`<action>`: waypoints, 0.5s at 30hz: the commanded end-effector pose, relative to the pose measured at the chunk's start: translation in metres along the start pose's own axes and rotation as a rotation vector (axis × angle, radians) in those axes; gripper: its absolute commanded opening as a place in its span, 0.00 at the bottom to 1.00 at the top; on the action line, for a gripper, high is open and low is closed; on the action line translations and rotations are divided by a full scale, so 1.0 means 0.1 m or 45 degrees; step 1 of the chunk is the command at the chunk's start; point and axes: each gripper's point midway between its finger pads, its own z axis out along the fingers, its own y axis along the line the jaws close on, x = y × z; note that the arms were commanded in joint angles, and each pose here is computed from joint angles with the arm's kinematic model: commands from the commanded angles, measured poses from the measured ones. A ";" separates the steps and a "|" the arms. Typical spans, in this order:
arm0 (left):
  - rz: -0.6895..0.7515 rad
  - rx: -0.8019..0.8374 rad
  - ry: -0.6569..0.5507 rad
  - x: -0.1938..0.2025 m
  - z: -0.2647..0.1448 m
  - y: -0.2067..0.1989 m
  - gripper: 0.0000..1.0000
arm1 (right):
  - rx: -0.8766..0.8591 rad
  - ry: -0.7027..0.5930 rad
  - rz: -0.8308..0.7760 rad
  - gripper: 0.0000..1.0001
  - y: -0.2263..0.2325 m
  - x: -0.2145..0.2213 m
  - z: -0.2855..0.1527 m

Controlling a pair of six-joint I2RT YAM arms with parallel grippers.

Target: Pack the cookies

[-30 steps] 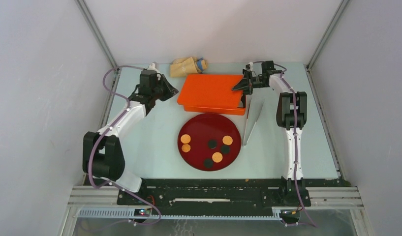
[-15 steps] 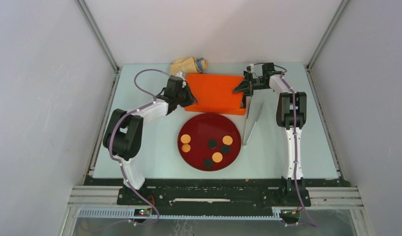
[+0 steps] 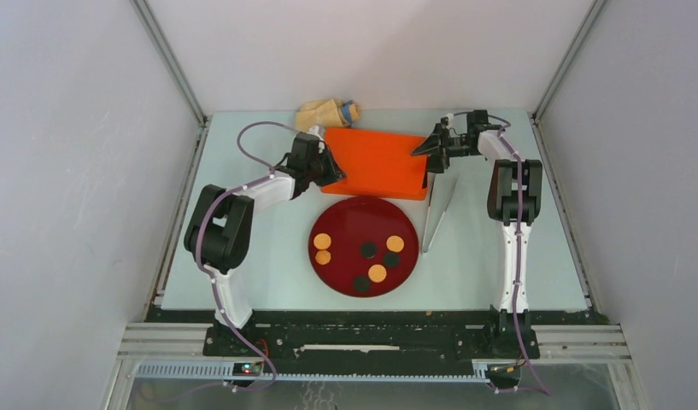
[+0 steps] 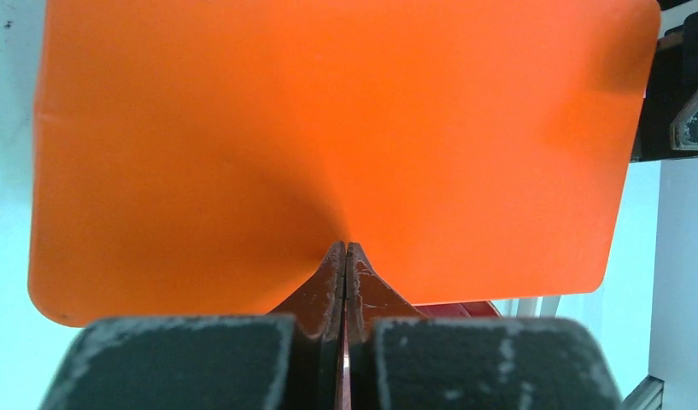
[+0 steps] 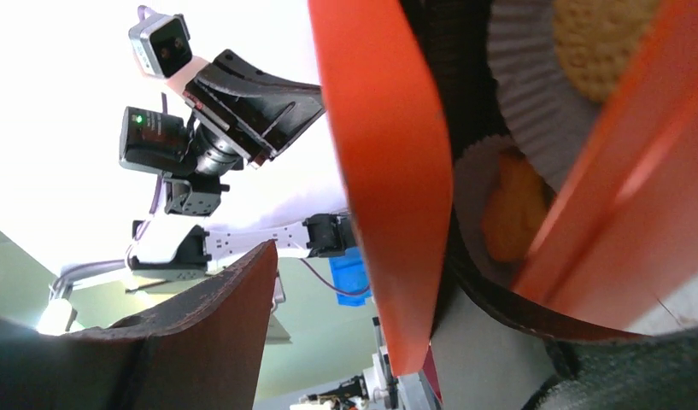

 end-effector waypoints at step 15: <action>0.011 0.139 -0.111 -0.28 -0.22 -0.36 0.00 | 0.415 -0.394 -0.032 0.66 0.26 -0.23 -0.62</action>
